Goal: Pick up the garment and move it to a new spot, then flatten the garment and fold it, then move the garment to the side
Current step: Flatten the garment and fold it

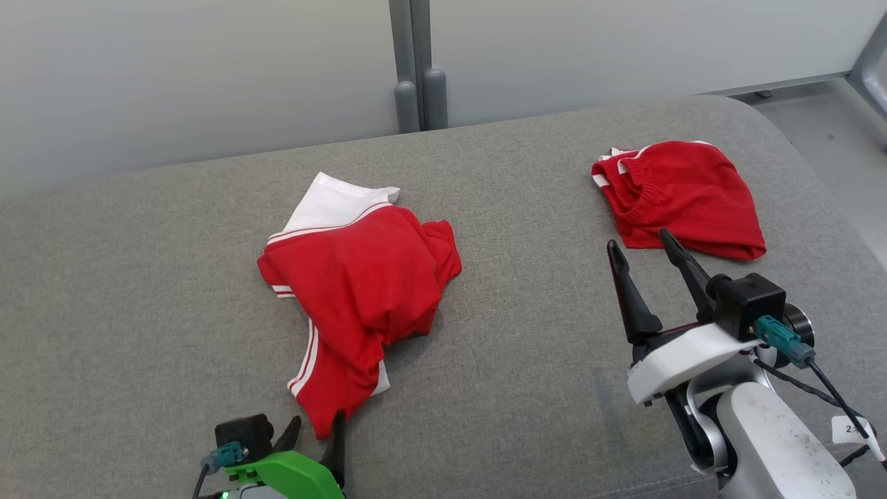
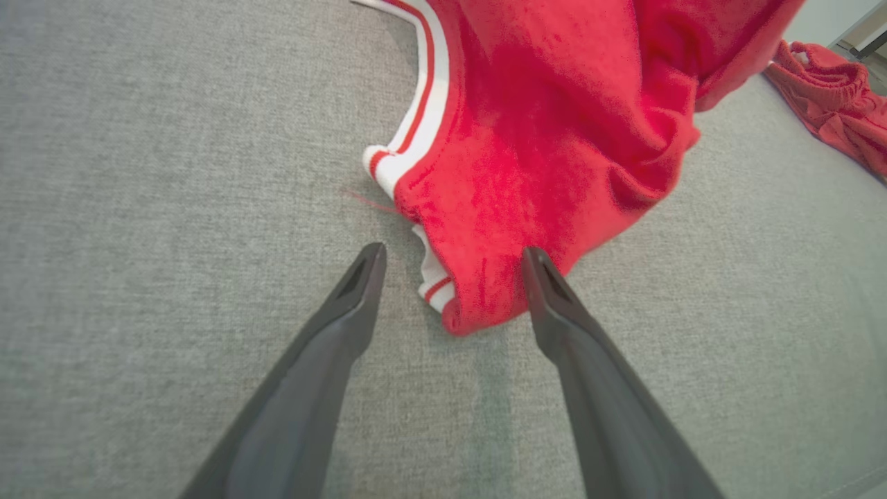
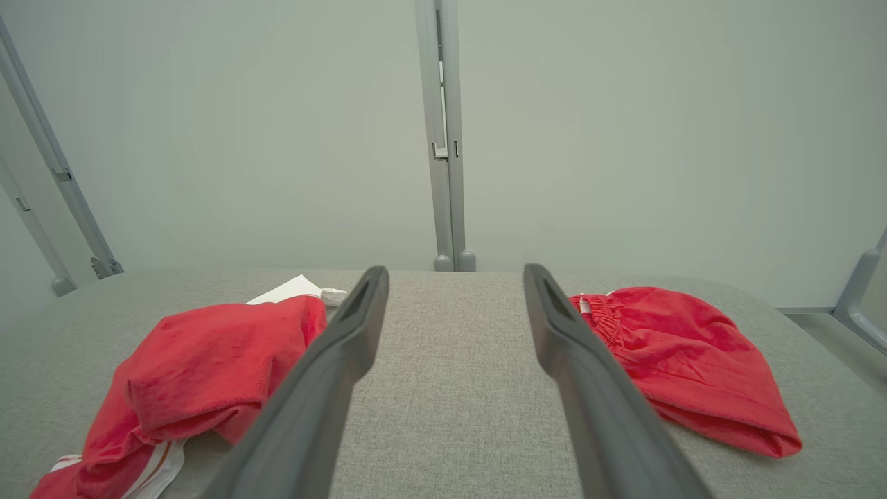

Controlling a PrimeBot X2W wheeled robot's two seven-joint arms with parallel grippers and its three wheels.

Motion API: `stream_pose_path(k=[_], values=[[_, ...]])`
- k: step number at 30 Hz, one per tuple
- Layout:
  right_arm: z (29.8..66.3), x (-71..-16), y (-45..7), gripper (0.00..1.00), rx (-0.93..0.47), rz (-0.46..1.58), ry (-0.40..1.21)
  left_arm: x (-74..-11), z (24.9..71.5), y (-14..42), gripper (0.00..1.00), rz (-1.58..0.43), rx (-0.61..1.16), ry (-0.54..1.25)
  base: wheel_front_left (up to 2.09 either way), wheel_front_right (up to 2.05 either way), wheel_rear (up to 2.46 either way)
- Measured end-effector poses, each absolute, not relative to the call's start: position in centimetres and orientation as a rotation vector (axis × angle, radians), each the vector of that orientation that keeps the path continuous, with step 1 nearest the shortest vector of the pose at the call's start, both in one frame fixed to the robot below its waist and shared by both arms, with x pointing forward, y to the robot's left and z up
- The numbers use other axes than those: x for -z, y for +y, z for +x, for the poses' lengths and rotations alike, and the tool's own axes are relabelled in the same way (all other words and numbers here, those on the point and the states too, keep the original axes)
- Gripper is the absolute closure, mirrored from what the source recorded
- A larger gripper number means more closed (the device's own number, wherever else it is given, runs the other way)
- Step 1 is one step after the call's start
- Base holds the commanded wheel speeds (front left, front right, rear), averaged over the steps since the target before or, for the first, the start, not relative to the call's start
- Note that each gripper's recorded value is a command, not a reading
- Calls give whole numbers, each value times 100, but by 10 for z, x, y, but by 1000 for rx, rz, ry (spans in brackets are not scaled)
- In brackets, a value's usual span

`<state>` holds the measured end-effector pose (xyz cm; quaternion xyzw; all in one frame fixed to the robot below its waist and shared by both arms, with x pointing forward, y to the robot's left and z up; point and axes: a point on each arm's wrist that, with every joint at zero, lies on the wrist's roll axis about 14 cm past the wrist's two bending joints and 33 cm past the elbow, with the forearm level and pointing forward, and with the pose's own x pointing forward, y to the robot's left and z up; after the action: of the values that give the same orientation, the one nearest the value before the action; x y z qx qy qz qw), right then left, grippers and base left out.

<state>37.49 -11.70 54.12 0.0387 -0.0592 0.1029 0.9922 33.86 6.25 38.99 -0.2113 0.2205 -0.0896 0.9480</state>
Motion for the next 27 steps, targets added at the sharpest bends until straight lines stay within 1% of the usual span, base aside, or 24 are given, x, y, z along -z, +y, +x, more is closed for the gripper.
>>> stream_pose_path(k=[1,2,3,4,5,6,14,17,21,27], values=[[375,-541,-117,0,-205,77,-118,-389,338,60,0,-431,191,455,0,0,0],[375,-541,-118,0,-204,77,-118,-389,337,57,5,-434,206,458,0,0,0],[374,-541,-119,0,-201,77,-118,-389,334,49,55,-459,233,471,0,0,0],[374,-541,-119,0,-200,77,-118,-389,333,47,59,-468,241,473,0,0,0],[374,-541,-120,0,-199,76,-118,-389,332,45,81,-467,250,476,0,0,0],[374,-541,-120,0,-198,76,-118,-389,331,42,100,-464,259,479,0,0,0],[373,-543,-124,0,-191,66,-123,-403,341,39,100,-463,274,420,0,0,0],[373,-541,-124,0,-196,61,-117,-410,347,46,100,-457,250,383,0,0,0],[369,-527,-116,0,-219,69,-74,-425,362,72,100,-457,157,303,0,0,0],[369,-509,-93,0,-296,62,-9,-466,387,137,100,-450,-2,134,0,0,0]])
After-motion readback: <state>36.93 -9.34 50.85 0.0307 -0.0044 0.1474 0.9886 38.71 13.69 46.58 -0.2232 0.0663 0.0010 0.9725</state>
